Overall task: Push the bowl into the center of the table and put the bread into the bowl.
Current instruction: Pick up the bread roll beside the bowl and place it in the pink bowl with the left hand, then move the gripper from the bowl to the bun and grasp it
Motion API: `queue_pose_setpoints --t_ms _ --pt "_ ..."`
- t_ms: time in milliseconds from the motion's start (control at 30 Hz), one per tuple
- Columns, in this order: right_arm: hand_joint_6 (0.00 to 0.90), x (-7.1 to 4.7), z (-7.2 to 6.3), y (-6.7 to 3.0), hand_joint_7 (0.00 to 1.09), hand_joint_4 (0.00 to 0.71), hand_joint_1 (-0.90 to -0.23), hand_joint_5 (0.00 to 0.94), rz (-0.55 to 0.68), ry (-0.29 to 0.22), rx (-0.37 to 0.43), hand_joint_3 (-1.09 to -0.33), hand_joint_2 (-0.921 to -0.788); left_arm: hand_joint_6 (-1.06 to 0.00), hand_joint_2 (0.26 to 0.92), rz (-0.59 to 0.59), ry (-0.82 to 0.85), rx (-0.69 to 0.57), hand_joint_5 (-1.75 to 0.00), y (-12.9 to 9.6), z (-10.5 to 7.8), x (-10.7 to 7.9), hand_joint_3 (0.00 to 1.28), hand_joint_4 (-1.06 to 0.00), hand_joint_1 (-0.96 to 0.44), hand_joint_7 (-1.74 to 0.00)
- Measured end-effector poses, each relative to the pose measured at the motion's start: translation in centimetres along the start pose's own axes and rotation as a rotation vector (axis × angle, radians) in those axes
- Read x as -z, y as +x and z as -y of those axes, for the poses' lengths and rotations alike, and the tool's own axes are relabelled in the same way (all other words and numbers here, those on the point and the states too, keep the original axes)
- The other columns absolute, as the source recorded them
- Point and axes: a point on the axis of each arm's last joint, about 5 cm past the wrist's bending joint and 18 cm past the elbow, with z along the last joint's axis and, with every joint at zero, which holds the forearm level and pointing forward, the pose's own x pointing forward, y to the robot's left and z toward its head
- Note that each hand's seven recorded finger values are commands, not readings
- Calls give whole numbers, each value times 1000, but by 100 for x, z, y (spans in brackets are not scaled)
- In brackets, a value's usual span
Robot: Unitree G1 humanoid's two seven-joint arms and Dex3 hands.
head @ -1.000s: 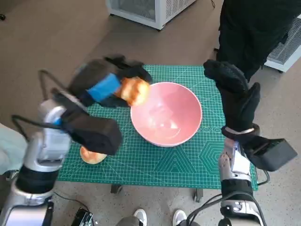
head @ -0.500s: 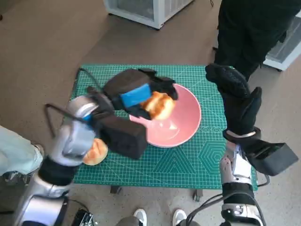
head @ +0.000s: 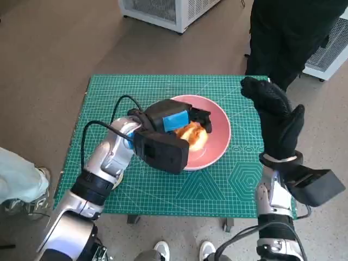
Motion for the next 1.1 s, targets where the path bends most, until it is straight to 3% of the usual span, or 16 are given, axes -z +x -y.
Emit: queue_pose_setpoints --t_ms 33,67,100,133,167,233,300,467,700,1100 --pt "107 -1 -1 1 477 220 -783 1 1 0 0 -779 -921 -596 920 3 -1 2 -1220 3 7 6 78 -701 2 -1134" --pt "107 -2 -2 2 478 220 -783 1 2 0 -1 -779 -921 -493 921 6 -2 6 -1269 7 14 13 150 -639 2 -1245" --pt "107 -3 -4 2 478 220 -783 1 2 0 -1 -779 -921 -455 921 7 -4 9 -1290 9 19 18 177 -615 1 -1287" --pt "106 -3 -5 3 479 220 -784 1 3 1 -1 -779 -921 -369 880 9 -7 14 -981 10 24 24 189 -481 18 -1010" --pt "106 -3 -6 2 480 220 -784 1 3 1 -1 -779 -921 -361 870 10 -11 21 -821 9 25 27 185 -459 23 -866" --pt "105 -3 -7 2 482 220 -784 1 3 1 0 -780 -921 -319 844 13 -24 41 -348 4 19 28 135 -329 22 -420" --pt "105 -1 -13 2 485 222 -783 2 3 2 1 -780 -921 -270 813 14 -31 61 -142 -12 3 23 84 -185 -23 -188" --pt "103 5 -24 2 489 223 -783 2 -2 7 5 -781 -921 -228 781 17 -24 86 -25 -119 -78 3 40 -65 -141 -43" --pt "107 15 -51 7 500 222 -785 1 -8 21 3 -775 -921 -197 772 55 13 30 -1 -472 -270 68 19 -5 -327 -4" --pt "105 30 -75 13 512 227 -780 4 -16 37 5 -769 -921 -197 771 91 -46 -98 1 -1216 -620 256 10 1 -366 -3"
